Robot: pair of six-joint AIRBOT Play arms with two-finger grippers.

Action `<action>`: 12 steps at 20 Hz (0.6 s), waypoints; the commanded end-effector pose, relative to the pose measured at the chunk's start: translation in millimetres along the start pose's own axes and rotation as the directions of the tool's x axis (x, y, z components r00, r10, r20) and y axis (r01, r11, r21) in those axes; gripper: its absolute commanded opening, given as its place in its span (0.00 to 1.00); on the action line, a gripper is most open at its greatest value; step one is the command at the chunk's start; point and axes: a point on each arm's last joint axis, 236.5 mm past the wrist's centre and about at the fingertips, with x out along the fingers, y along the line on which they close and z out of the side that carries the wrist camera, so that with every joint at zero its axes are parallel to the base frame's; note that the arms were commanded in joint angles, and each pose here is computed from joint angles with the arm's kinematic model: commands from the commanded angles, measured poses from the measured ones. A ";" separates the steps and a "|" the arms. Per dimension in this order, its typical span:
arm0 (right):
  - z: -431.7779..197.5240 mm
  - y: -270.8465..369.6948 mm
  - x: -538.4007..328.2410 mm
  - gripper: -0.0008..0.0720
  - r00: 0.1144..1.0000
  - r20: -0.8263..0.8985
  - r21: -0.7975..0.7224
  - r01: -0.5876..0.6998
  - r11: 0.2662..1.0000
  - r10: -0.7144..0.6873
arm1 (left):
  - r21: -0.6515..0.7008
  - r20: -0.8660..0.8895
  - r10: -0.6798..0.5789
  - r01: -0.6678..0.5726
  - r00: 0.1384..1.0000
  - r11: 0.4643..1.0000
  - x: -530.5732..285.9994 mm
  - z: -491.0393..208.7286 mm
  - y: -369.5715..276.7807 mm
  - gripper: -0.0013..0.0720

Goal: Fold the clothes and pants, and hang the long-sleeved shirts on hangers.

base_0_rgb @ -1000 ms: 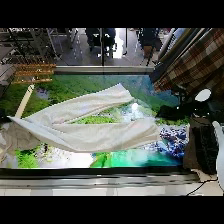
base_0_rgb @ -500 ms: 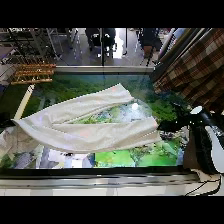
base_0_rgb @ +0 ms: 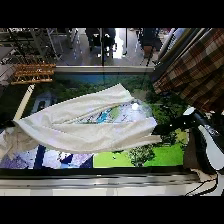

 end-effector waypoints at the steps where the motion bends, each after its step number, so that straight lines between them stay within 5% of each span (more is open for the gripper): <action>1: -13.7 13.0 -0.3 0.65 0.997 -0.058 -0.012 -0.058 0.998 0.057 | 0.000 -0.002 -0.001 0.001 1.000 1.000 0.3 -0.3 -0.2 0.07; 6: -29.5 24.3 -2.8 0.64 0.987 -0.124 -0.020 -0.108 0.994 0.105 | 0.000 -0.002 -0.001 0.001 1.000 1.000 0.3 -0.3 -0.2 0.07; 9: -27.4 14.3 -1.7 0.06 0.991 -0.115 -0.024 -0.066 0.998 0.062 | 0.001 -0.002 -0.002 0.002 1.000 1.000 0.4 -0.4 -0.6 0.07; 12: -16.5 21.4 -12.5 0.05 0.997 -0.066 0.024 -0.048 0.999 0.050 | 0.006 -0.008 -0.050 0.050 0.999 0.999 -9.0 -4.1 -15.6 0.06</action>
